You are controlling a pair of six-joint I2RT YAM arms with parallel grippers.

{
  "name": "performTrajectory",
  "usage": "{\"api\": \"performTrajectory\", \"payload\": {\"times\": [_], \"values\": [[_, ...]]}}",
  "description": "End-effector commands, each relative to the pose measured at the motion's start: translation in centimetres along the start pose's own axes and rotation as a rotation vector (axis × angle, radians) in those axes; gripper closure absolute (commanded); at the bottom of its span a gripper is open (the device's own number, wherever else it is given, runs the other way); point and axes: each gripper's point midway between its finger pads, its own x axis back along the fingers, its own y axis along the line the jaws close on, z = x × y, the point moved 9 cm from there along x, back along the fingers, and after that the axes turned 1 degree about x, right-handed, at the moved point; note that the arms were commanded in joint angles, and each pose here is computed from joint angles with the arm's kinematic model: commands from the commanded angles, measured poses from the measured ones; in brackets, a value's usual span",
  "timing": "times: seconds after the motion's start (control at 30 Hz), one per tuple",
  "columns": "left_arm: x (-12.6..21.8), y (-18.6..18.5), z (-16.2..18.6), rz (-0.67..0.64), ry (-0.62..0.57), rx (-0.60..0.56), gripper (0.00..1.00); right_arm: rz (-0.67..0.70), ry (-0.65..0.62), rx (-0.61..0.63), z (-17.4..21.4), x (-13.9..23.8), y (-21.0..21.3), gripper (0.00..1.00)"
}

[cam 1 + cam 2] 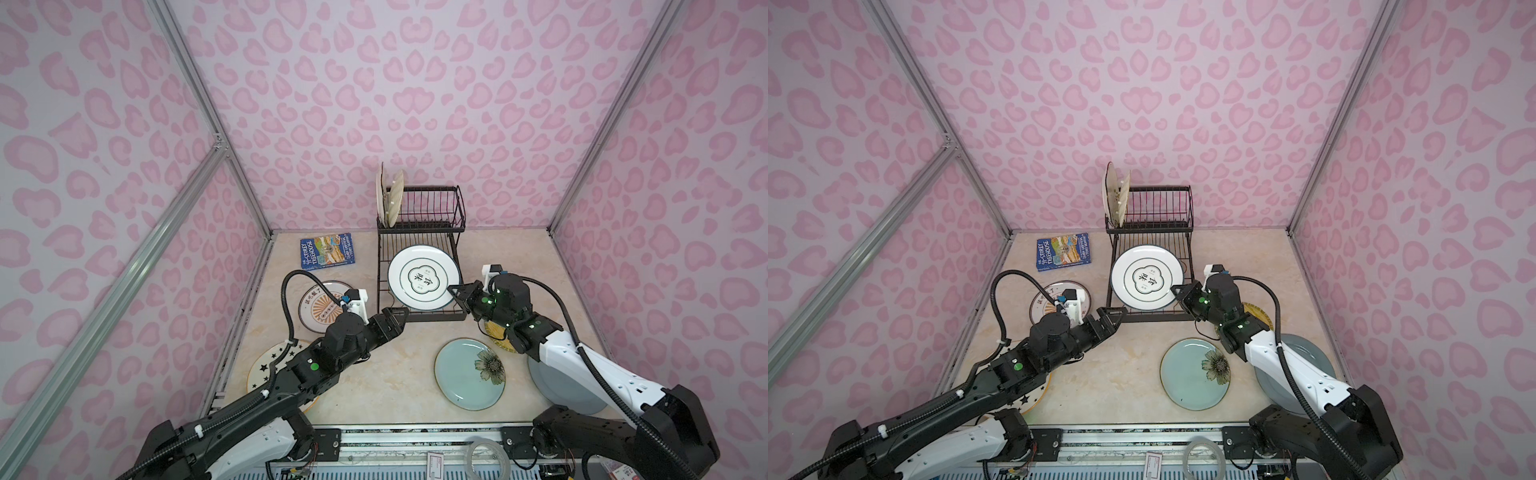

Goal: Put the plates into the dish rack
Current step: 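Lift the plate upright with the right gripper while the left gripper grasps its rim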

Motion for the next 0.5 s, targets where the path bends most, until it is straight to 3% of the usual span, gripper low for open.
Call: {"api": "performTrajectory", "payload": {"times": [0.0, 0.2, 0.47], "values": [[-1.2, -3.1, -1.0, 0.127, -0.117, 0.081, 0.09, 0.030, -0.047, -0.041, -0.4, 0.7, 0.1, 1.00], [-3.6, -4.6, 0.2, 0.124, -0.131, 0.166, 0.16, 0.032, -0.077, -0.075, -0.5, 1.5, -0.3, 1.00], [-6.0, -4.4, 1.3, 0.084, -0.120, 0.301, 0.39, 0.018, -0.090, -0.083, -0.7, 2.4, -0.6, 1.00]]}}
